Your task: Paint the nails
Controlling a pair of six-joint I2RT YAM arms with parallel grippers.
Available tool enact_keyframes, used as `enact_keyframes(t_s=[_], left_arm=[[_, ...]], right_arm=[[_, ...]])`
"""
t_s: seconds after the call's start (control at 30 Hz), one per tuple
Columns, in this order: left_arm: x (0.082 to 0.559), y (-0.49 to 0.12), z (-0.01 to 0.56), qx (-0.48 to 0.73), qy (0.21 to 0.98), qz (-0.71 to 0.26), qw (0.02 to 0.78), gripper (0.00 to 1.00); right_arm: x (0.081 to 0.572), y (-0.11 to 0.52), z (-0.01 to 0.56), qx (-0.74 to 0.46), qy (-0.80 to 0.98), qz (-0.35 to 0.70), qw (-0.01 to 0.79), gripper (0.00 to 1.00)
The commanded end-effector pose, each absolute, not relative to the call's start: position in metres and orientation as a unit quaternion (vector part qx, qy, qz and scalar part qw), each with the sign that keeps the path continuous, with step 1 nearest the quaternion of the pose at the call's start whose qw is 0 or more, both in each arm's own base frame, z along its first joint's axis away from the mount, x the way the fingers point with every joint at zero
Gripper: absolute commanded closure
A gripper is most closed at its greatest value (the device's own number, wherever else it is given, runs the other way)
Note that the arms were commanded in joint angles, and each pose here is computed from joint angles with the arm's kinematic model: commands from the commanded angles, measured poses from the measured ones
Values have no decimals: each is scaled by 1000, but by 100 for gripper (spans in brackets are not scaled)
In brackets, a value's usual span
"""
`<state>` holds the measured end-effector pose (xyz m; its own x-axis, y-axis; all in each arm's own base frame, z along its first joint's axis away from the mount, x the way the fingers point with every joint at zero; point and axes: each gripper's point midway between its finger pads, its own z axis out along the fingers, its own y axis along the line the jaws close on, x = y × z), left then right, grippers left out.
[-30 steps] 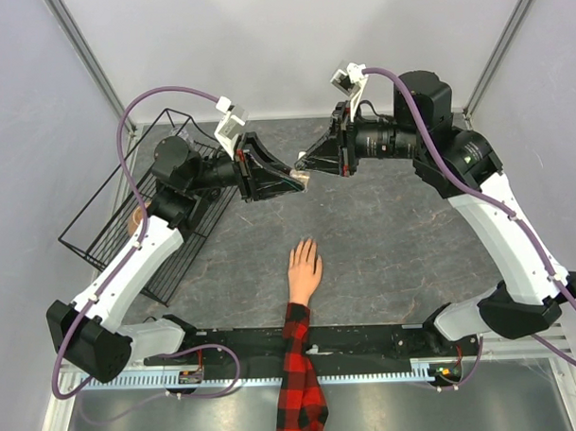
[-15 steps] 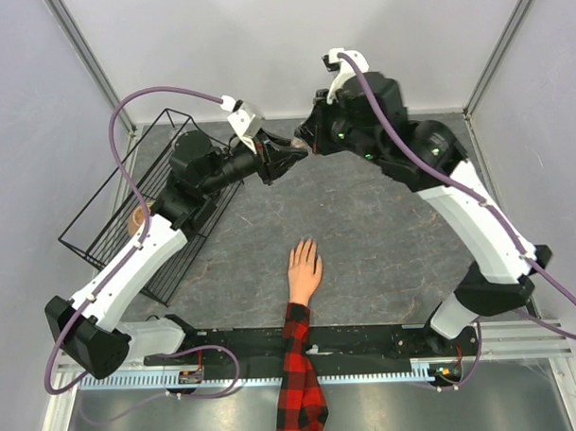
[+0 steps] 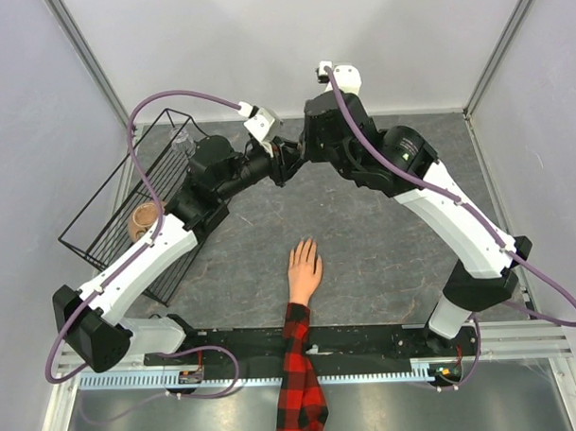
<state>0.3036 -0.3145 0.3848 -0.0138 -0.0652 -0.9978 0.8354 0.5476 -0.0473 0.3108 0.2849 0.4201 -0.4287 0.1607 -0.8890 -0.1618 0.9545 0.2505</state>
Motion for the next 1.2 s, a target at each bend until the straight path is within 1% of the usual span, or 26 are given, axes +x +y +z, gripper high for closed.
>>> enact_keyframes(t_s=[0.0,0.07,0.1,0.13,0.17,0.23,0.27,0.33,0.37,0.43,0.47,0.53,0.57,0.63,0.67,0.73,0.77,0.83,0.87,1.13,1.17], left_arm=[[292,-306,422,308,590,-373,647,98],[290,-303,418,316,603,-370,632,98],[287,-299,412,317,621,-367,616,98],[290,-293,411,310,627,-365,614,98],[286,-290,411,312,628,-371,609,98],[287,-280,410,298,634,-383,602,98],[283,-280,411,303,631,-396,594,98],[279,-277,413,302,629,-415,584,98],[270,-280,416,318,619,-435,572,98],[262,-281,421,326,608,-463,555,98],[248,-284,424,351,593,-489,535,98],[238,-287,425,365,582,-520,509,98],[224,-289,425,382,572,-545,480,98],[213,-291,423,394,565,-569,449,98],[203,-292,428,410,546,-587,436,98],[195,-291,430,420,534,-599,423,98],[189,-290,433,426,526,-605,420,98],[186,-289,433,431,520,-608,416,98],[185,-289,433,431,521,-611,412,98],[179,-289,436,443,510,-619,401,98],[179,-289,436,443,510,-618,402,98]], right_arm=[[280,307,421,-76,837,198,504,51],[278,299,426,-77,836,210,502,43],[277,296,427,-78,836,214,499,36],[277,293,427,-83,837,222,493,32],[274,289,434,-85,833,231,496,26],[269,280,441,-107,826,238,499,18],[266,278,443,-118,823,242,499,11],[260,270,454,-148,807,257,510,4],[252,274,458,-174,799,281,502,2],[245,266,469,-208,777,301,512,2],[228,275,473,-250,759,348,490,2],[224,270,478,-276,741,376,484,2],[210,277,480,-312,721,409,464,2],[208,281,482,-321,712,424,459,1],[206,284,485,-317,710,437,453,7],[208,289,490,-315,701,460,445,15],[210,290,491,-313,699,465,445,24],[210,295,493,-317,690,477,443,29],[210,297,492,-321,687,481,439,34],[219,307,473,-330,695,479,422,36],[218,308,472,-333,694,483,418,40]])
